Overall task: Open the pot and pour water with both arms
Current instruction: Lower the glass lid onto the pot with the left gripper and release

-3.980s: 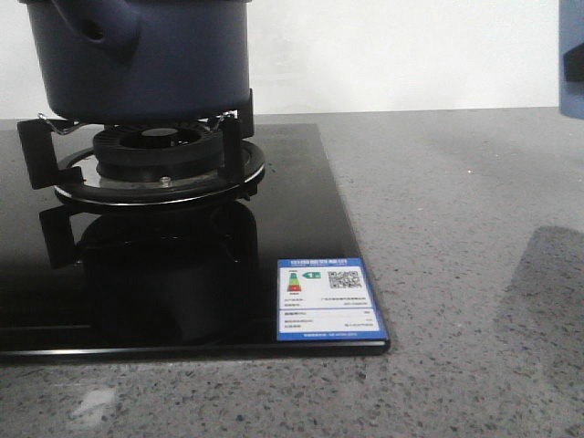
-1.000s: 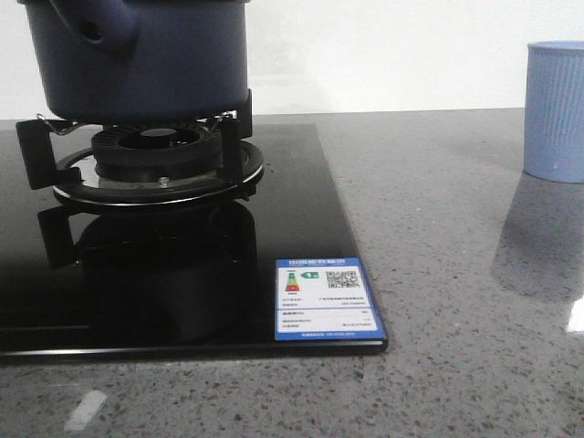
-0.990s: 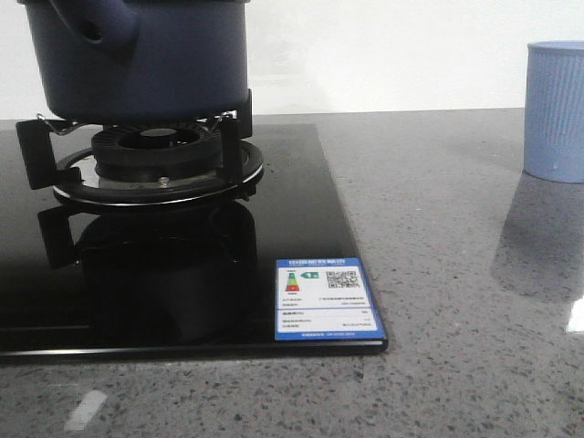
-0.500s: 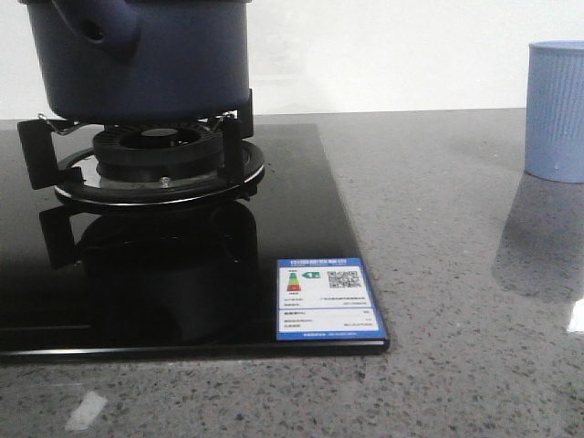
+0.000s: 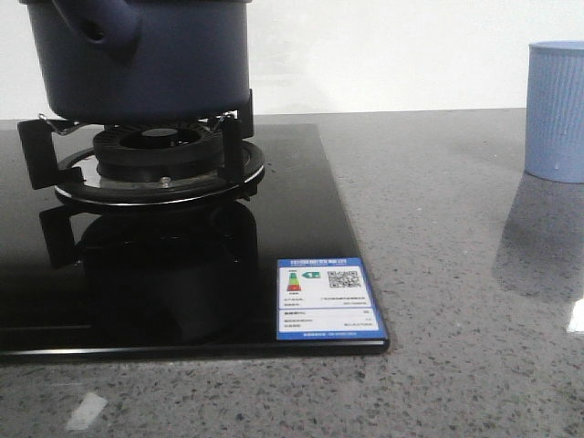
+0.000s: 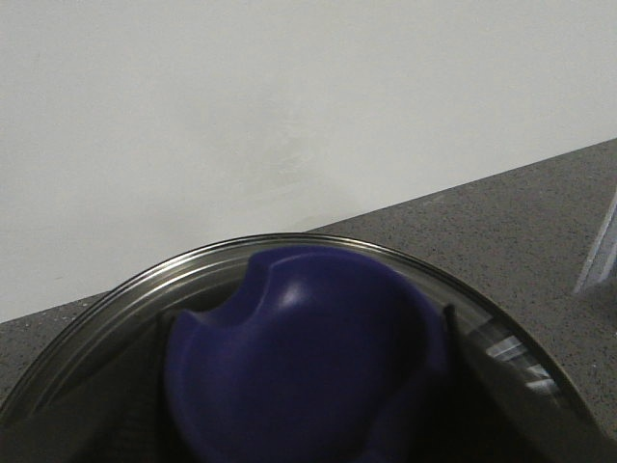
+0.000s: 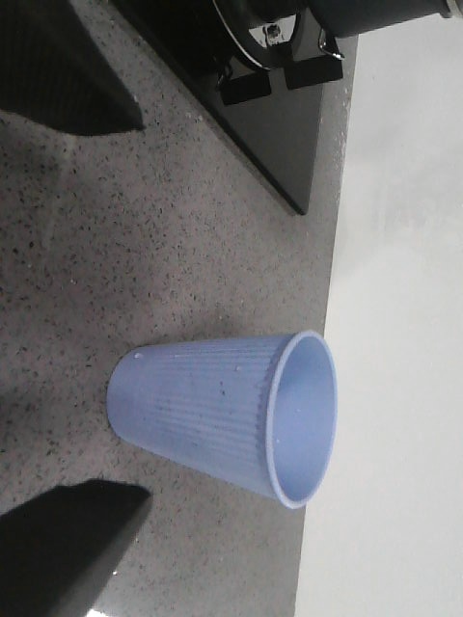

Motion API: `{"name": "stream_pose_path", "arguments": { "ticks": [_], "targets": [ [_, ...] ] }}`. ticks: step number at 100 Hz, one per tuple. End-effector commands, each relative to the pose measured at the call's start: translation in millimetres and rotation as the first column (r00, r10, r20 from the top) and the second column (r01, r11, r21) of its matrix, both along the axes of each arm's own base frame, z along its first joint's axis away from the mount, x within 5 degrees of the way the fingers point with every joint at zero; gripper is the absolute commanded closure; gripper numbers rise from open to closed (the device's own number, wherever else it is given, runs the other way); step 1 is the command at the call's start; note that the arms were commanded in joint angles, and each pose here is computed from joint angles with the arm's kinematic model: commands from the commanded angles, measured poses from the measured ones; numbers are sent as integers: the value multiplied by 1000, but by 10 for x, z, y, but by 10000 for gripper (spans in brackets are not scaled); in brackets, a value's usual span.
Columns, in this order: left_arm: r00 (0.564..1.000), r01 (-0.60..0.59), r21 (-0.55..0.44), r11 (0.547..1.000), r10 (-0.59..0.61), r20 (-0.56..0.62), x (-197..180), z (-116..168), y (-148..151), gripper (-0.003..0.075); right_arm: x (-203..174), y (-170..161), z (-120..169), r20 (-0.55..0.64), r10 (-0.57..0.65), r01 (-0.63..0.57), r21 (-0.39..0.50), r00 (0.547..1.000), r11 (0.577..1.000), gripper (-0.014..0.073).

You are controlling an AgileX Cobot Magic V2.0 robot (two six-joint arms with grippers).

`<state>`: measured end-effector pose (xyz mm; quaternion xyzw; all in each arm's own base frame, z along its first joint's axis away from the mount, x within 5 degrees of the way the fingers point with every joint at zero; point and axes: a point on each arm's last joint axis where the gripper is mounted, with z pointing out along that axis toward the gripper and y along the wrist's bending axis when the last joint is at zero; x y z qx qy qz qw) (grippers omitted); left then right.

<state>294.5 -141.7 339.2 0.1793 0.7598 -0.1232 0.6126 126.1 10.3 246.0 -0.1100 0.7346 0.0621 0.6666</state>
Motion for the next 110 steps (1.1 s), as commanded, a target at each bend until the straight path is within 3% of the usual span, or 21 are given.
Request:
{"name": "stream_pose_path", "arguments": {
  "ticks": [1,52,59,76,101,110],
  "targets": [
    [991,-16,-60,998,24,133,-59,318,36,380,8,27,113,54,31,-33,30,998,999,-59],
    [992,-12,-60,998,19,122,-75,323,39,376,8,27,113,54,31,-33,30,998,999,-59],
    [992,-11,-59,998,19,123,-75,323,38,337,8,27,113,54,31,-33,30,998,999,-59],
    [991,-11,-57,998,18,136,-90,349,47,128,8,28,114,54,32,-33,30,998,999,-59],
    [955,-20,-120,993,55,291,-409,792,257,122,6,36,119,59,41,-42,31,997,999,-59],
    [939,-42,-142,989,88,333,-552,953,415,126,4,44,150,85,46,-52,72,995,996,-58]
  ]
}}
